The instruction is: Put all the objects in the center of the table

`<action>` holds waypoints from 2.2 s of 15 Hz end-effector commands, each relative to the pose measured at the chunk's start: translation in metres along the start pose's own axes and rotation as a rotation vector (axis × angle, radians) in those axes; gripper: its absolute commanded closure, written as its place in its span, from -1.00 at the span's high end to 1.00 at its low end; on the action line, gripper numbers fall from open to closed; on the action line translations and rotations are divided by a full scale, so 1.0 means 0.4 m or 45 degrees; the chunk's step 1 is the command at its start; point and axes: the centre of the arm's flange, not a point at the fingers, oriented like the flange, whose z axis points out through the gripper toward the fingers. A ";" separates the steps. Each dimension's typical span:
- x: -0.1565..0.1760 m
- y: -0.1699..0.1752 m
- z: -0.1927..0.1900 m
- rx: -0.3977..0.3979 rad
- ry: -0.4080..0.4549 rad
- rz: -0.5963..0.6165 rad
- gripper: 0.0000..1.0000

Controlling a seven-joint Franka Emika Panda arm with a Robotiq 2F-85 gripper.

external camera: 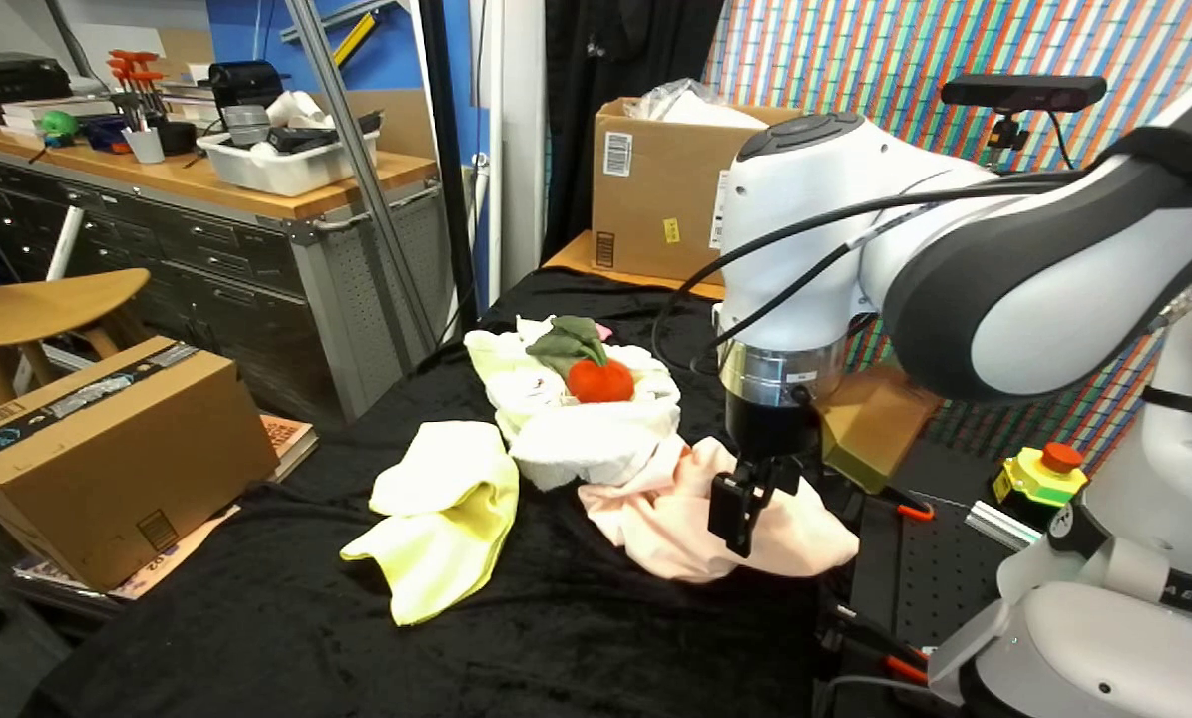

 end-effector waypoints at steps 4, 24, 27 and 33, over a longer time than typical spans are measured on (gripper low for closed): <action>0.068 -0.022 0.047 -0.096 0.133 -0.017 1.00; 0.159 -0.047 0.104 -0.083 0.191 0.013 0.30; 0.162 -0.046 0.093 -0.057 0.199 0.009 -0.20; 0.168 -0.048 0.069 0.020 0.226 0.004 -0.88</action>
